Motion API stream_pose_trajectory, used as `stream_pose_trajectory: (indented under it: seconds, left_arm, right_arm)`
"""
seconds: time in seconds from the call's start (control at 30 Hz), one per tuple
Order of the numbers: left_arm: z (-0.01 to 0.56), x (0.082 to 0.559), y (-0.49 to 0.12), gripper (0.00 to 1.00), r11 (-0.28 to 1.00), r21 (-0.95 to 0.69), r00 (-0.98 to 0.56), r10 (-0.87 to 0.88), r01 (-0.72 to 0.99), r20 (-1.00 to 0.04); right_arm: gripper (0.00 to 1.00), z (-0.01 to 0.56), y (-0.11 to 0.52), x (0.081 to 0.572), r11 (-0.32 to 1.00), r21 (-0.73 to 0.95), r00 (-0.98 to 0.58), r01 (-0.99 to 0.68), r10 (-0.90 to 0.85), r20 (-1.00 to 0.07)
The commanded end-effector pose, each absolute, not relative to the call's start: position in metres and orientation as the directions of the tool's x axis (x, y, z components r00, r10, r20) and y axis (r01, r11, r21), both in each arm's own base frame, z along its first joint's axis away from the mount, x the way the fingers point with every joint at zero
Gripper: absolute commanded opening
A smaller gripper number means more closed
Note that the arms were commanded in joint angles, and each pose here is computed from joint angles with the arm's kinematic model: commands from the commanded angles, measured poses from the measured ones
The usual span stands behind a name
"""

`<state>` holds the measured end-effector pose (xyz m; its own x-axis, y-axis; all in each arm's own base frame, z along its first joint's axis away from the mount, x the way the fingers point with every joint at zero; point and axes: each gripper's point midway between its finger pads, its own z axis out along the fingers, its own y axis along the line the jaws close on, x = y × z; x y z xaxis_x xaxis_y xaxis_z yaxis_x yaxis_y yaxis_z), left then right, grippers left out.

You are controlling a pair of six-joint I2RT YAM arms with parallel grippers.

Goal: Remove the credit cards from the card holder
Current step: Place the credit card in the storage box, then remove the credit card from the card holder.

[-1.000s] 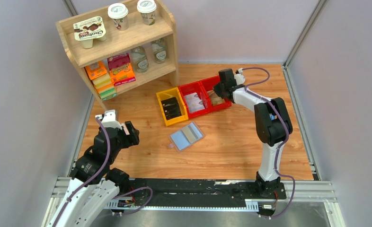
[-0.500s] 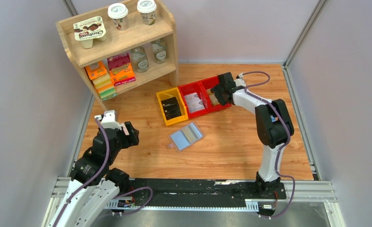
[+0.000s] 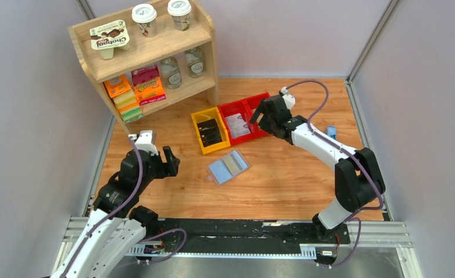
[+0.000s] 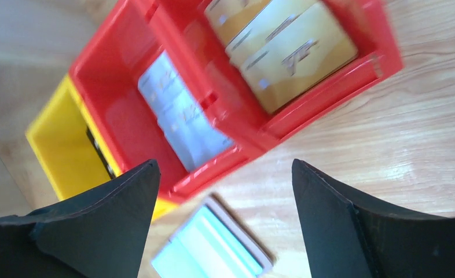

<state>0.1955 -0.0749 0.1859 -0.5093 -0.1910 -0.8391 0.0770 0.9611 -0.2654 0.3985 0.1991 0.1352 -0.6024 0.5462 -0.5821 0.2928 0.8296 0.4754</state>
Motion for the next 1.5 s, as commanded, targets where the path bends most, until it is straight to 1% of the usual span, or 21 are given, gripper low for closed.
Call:
stream_pose_trajectory:
  seconds: [0.0,0.07,0.13,0.3,0.53,0.77,0.9,1.1,1.23,1.27,1.3,1.4,1.43,1.47]
  left_arm:
    - [0.186,0.207,-0.104,0.85,0.930,-0.328,-0.548,-0.191,0.164,-0.815]
    - [0.180,0.211,-0.118,0.85,0.912,-0.365,-0.591,-0.191,0.189,-0.784]
    - [0.172,0.213,-0.131,0.85,0.893,-0.406,-0.636,-0.200,0.195,-0.745]
    - [0.150,0.220,-0.154,0.85,0.862,-0.467,-0.720,-0.196,0.198,-0.666]
    - [0.121,0.228,-0.169,0.85,0.849,-0.501,-0.786,-0.193,0.166,-0.587]
    - [0.095,0.228,-0.175,0.85,0.849,-0.513,-0.833,-0.190,0.126,-0.519]
    - [0.076,0.224,-0.180,0.86,0.848,-0.520,-0.874,-0.172,0.103,-0.454]
    - [0.062,0.222,-0.184,0.86,0.844,-0.529,-0.896,-0.167,0.086,-0.412]
    - [0.054,0.220,-0.188,0.80,0.839,-0.538,-0.912,-0.154,0.084,-0.381]
    - [0.053,0.220,-0.189,0.76,0.837,-0.541,-0.914,-0.153,0.083,-0.376]
    - [0.050,0.219,-0.189,0.70,0.837,-0.541,-0.918,-0.148,0.081,-0.368]
    - [0.047,0.218,-0.191,0.62,0.834,-0.546,-0.924,-0.144,0.078,-0.353]
    - [0.045,0.217,-0.191,0.58,0.834,-0.547,-0.927,-0.142,0.077,-0.347]
    - [0.045,0.216,-0.192,0.56,0.832,-0.549,-0.928,-0.141,0.078,-0.345]
  right_arm:
    - [0.88,0.141,0.243,0.365,0.926,0.376,-0.682,-0.042,0.249,-0.688]
    - [0.88,0.138,0.265,0.347,0.925,0.342,-0.694,-0.163,0.139,-0.706]
    - [0.87,0.129,0.283,0.330,0.907,0.340,-0.713,-0.248,0.067,-0.698]
    - [0.85,0.103,0.309,0.302,0.883,0.324,-0.749,-0.340,-0.046,-0.661]
    - [0.82,0.065,0.321,0.289,0.883,0.301,-0.798,-0.360,-0.124,-0.590]
    - [0.81,0.042,0.324,0.283,0.883,0.294,-0.819,-0.365,-0.155,-0.552]
    - [0.80,0.037,0.328,0.275,0.868,0.313,-0.831,-0.385,-0.179,-0.526]
    - [0.80,0.045,0.330,0.271,0.851,0.322,-0.820,-0.415,-0.196,-0.538]
    - [0.80,0.052,0.333,0.270,0.839,0.330,-0.811,-0.432,-0.202,-0.549]
    - [0.80,0.054,0.334,0.271,0.838,0.330,-0.808,-0.435,-0.202,-0.553]
    - [0.80,0.055,0.334,0.271,0.839,0.329,-0.806,-0.435,-0.200,-0.557]
    - [0.80,0.059,0.333,0.273,0.846,0.314,-0.799,-0.431,-0.195,-0.569]
    - [0.80,0.061,0.332,0.273,0.849,0.307,-0.796,-0.429,-0.195,-0.573]
    - [0.80,0.063,0.331,0.274,0.853,0.297,-0.792,-0.430,-0.198,-0.578]
